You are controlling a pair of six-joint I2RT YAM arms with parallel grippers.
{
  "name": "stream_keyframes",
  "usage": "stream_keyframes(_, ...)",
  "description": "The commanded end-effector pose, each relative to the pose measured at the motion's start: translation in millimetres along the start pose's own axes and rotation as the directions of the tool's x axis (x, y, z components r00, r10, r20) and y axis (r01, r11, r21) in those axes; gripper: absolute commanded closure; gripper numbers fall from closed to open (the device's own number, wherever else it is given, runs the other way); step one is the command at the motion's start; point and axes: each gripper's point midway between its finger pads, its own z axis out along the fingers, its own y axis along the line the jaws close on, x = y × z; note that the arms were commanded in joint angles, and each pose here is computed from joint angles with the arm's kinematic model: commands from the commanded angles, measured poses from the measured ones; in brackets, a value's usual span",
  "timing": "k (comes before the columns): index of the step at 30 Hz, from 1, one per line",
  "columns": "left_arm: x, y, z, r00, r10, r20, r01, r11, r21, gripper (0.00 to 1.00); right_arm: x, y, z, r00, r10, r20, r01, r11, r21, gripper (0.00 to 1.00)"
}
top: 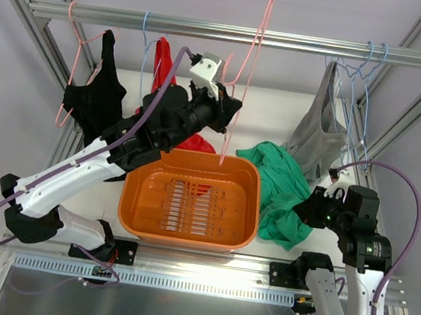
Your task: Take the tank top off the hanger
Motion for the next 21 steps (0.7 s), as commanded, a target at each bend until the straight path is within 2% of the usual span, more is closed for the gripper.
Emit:
stream_keyframes(1, 15.8, 3.7, 9.6, 0.997, -0.024, -0.074, 0.018, 0.997, -0.078, 1.0, -6.9, 8.5, 3.6, 1.0, 0.016, 0.011, -0.015, 0.999, -0.045, 0.58)
stream_keyframes(2, 18.7, 4.6, 11.6, 0.996, -0.026, -0.085, 0.018, 0.996, -0.091, 1.0, -8.3, 8.1, 2.9, 1.0, 0.017, 0.009, -0.016, 0.999, -0.039, 0.26)
stream_keyframes(3, 18.2, 3.6, 13.5, 0.995, -0.04, -0.089, 0.031, 0.995, -0.099, 1.0, -10.9, 6.5, 0.4, 1.0, 0.012, 0.017, -0.012, 1.0, -0.023, 0.01)
stream_keyframes(7, 32.5, 9.1, 22.4, 0.989, -0.05, -0.136, 0.028, 0.988, -0.153, 1.0, -18.0, 8.8, -6.4, 0.999, 0.002, 0.041, -0.001, 1.0, -0.019, 0.0)
stream_keyframes(12, 49.2, 0.1, 14.1, 0.983, -0.043, -0.179, 0.017, 0.99, -0.143, 1.0, -31.4, 12.0, -15.2, 0.997, -0.027, 0.078, 0.028, 1.0, -0.012, 0.01)
stream_keyframes(19, 39.3, -24.1, -24.6, 0.986, -0.039, -0.163, 0.031, 0.998, -0.052, 1.0, -32.9, 11.6, -10.2, 0.998, -0.028, 0.054, 0.029, 0.999, -0.016, 0.0)
stream_keyframes(21, 50.4, -26.4, -33.7, 0.981, -0.053, -0.187, 0.048, 0.998, -0.035, 1.0, -34.1, 11.0, -11.5, 0.997, -0.035, 0.062, 0.036, 0.999, -0.011, 0.01)
